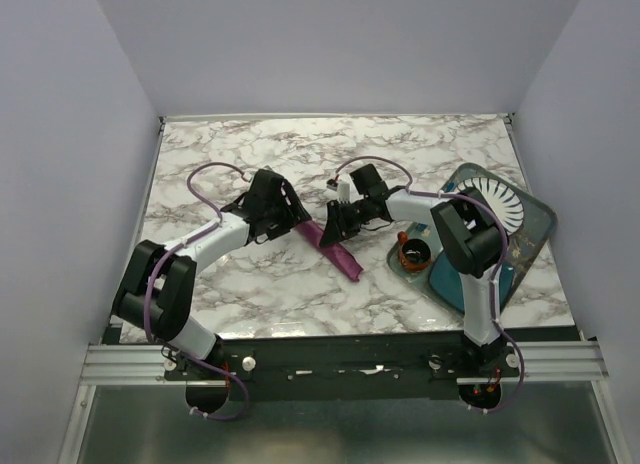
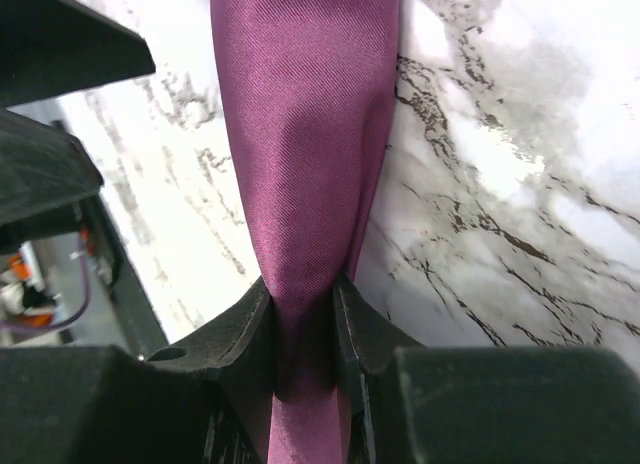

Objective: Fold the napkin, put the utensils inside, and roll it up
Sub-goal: Roll the napkin with the utensil

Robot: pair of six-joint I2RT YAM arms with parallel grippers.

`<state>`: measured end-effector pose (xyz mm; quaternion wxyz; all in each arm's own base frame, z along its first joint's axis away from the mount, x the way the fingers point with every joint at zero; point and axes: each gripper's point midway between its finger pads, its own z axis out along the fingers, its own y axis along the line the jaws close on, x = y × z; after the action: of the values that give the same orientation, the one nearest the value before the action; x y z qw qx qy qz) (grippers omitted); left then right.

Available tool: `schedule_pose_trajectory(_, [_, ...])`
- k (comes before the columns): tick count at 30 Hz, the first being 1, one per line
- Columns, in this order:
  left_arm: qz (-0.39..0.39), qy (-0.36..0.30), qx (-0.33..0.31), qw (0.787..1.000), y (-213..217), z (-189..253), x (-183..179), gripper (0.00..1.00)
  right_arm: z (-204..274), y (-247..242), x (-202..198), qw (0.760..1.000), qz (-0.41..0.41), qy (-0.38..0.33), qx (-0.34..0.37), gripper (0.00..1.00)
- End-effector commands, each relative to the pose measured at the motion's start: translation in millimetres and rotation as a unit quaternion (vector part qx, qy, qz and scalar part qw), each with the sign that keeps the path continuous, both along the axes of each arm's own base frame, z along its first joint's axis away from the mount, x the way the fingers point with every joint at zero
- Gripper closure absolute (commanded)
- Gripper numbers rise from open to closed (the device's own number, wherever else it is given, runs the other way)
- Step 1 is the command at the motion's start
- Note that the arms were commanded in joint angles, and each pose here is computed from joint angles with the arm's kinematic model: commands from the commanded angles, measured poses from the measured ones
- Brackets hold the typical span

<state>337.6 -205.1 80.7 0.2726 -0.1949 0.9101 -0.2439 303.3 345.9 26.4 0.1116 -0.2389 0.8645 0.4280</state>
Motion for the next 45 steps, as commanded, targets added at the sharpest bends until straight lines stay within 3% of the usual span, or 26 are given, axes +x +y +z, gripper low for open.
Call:
schedule_pose_trajectory(1, [-0.007,0.007,-0.011,1.0,-5,4,-3,0.22,-18,-2,-30,0.996,0.036,0.083,0.015,0.67])
schedule_pose_trajectory(5, [-0.012,0.044,-0.033,0.998,-19,-18,0,0.25,-18,-1,-28,0.996,0.037,0.085,0.018,0.67])
schedule_pose_trajectory(12, [0.008,0.074,0.003,0.997,-9,-45,1,0.3,-14,-1,-20,0.997,0.029,0.069,0.012,0.63])
schedule_pose_trajectory(16, [0.019,0.074,0.01,0.997,-5,-53,0,0.37,-8,-3,-16,0.998,0.018,0.056,0.0,0.57])
schedule_pose_trajectory(21, [0.022,0.066,0.008,0.998,-5,-51,2,0.55,3,-9,-11,0.999,0.003,0.035,-0.029,0.5])
schedule_pose_trajectory(26, [0.019,0.066,0.008,0.998,-6,-50,3,0.58,21,-13,-10,0.997,-0.002,-0.023,-0.07,0.35])
schedule_pose_trajectory(28, [0.019,0.068,0.008,0.997,-6,-51,2,0.59,32,-16,-7,0.992,-0.014,-0.071,-0.101,0.26])
schedule_pose_trajectory(32, [0.016,0.067,0.006,0.998,-7,-51,1,0.59,41,-20,-10,0.971,-0.026,-0.165,-0.173,0.19])
schedule_pose_trajectory(36, [0.012,0.068,0.0,0.998,-9,-51,1,0.58,37,-18,-11,0.929,-0.057,-0.265,-0.253,0.16])
schedule_pose_trajectory(40, [0.011,0.07,0.0,0.998,-8,-51,-1,0.58,29,-8,-15,0.919,-0.061,-0.286,-0.263,0.12])
schedule_pose_trajectory(42, [0.012,0.068,-0.001,0.998,-8,-50,-2,0.58,24,-1,-18,0.915,-0.053,-0.296,-0.271,0.0])
schedule_pose_trajectory(45, [0.014,0.071,-0.003,0.997,-8,-51,-4,0.58,16,7,-22,0.911,-0.044,-0.301,-0.279,0.0])
